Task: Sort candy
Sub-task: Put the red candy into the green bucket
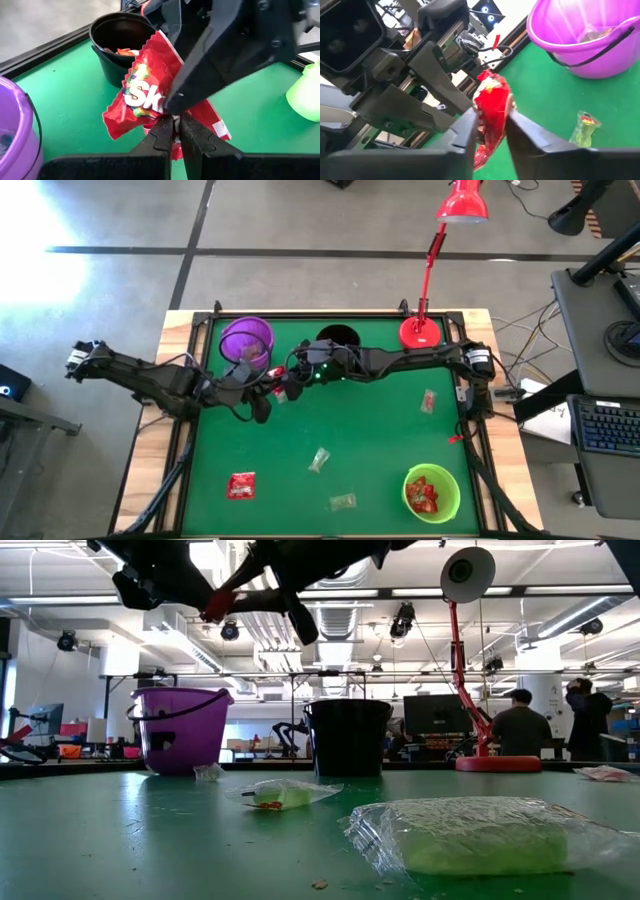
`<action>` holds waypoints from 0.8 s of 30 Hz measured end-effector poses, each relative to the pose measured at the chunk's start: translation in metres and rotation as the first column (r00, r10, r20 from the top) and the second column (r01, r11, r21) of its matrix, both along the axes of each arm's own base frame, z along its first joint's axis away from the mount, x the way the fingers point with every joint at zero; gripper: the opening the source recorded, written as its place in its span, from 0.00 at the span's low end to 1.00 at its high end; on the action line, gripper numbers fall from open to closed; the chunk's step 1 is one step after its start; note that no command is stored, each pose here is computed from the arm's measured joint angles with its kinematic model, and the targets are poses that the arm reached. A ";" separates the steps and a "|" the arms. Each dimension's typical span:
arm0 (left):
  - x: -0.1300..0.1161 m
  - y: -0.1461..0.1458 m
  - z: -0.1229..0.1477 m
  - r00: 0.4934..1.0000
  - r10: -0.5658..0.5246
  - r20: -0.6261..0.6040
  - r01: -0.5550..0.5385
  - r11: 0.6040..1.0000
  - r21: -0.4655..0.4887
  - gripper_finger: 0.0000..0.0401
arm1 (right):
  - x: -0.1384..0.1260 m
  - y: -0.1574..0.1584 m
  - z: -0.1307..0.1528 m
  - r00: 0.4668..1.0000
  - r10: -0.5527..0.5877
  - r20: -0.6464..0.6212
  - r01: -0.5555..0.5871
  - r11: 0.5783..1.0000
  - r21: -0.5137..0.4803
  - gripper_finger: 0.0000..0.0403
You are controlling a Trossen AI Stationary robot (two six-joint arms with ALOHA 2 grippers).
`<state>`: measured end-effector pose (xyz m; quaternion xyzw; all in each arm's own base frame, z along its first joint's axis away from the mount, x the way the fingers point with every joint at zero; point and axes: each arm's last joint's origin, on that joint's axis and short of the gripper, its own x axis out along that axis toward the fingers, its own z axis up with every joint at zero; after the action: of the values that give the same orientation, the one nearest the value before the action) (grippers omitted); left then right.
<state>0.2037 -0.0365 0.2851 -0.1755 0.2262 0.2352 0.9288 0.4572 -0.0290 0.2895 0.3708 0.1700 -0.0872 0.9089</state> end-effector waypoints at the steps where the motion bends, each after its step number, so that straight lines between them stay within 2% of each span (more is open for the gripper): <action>1: 0.000 0.000 0.000 1.000 -0.001 -0.001 0.001 1.000 0.003 0.00 | 0.000 0.000 0.000 1.000 -0.001 0.002 0.001 1.000 -0.003 0.16; 4: 0.000 0.000 0.000 1.000 -0.002 -0.001 0.002 1.000 0.005 0.00 | 0.000 -0.001 0.000 1.000 0.011 0.000 -0.011 0.999 -0.037 0.05; 12: 0.000 0.000 0.005 1.000 -0.009 0.001 0.009 1.000 0.000 0.01 | 0.000 0.002 0.000 1.000 0.028 0.002 -0.028 0.998 -0.056 0.04; 19: -0.005 0.000 0.026 0.999 -0.036 -0.040 0.037 0.999 0.020 0.15 | 0.000 0.001 0.003 0.999 0.037 0.017 -0.036 0.996 -0.087 0.03; 24: -0.011 0.002 0.035 0.994 -0.029 -0.102 0.033 0.999 0.038 0.25 | -0.004 -0.001 -0.005 0.996 0.045 -0.071 -0.052 0.994 -0.101 0.03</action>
<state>0.1929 -0.0343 0.3199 -0.1416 0.2709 0.2337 0.9230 0.4537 -0.0295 0.2848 0.3161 0.2054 -0.0867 0.9222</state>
